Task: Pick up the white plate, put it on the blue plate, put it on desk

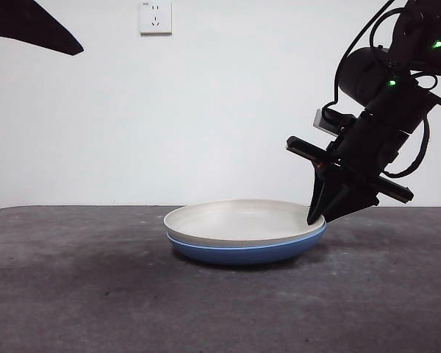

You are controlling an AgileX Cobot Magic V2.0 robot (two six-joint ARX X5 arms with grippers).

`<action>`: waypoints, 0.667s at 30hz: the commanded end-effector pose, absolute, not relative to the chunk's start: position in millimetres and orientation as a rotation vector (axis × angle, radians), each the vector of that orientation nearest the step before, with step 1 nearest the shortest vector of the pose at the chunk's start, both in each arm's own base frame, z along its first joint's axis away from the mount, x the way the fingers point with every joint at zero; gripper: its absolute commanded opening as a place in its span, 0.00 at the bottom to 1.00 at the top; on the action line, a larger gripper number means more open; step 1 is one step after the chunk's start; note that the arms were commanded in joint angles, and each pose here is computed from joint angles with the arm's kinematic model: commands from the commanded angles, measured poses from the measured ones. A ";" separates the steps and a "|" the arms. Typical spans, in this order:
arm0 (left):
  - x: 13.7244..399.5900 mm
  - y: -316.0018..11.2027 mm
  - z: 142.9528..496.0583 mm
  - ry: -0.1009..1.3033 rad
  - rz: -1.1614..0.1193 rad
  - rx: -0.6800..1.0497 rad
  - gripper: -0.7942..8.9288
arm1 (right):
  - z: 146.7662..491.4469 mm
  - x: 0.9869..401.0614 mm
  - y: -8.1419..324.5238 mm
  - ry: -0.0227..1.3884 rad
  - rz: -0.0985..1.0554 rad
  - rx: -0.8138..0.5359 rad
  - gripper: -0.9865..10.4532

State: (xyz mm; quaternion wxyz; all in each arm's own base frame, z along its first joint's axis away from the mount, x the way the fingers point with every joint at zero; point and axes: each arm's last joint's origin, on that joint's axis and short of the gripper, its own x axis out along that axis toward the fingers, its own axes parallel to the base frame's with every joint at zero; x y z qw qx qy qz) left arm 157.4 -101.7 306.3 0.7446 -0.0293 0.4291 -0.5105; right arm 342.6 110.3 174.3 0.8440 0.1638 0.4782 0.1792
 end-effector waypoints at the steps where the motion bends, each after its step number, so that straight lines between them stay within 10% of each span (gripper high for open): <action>1: 158.5 -103.3 309.7 0.922 -1.126 -0.062 0.34 | 175.4 347.7 113.6 0.998 0.379 0.356 0.09; 20: 158.5 -103.3 309.7 0.923 -1.126 -0.062 0.34 | 175.1 347.5 113.4 1.000 0.366 0.352 0.24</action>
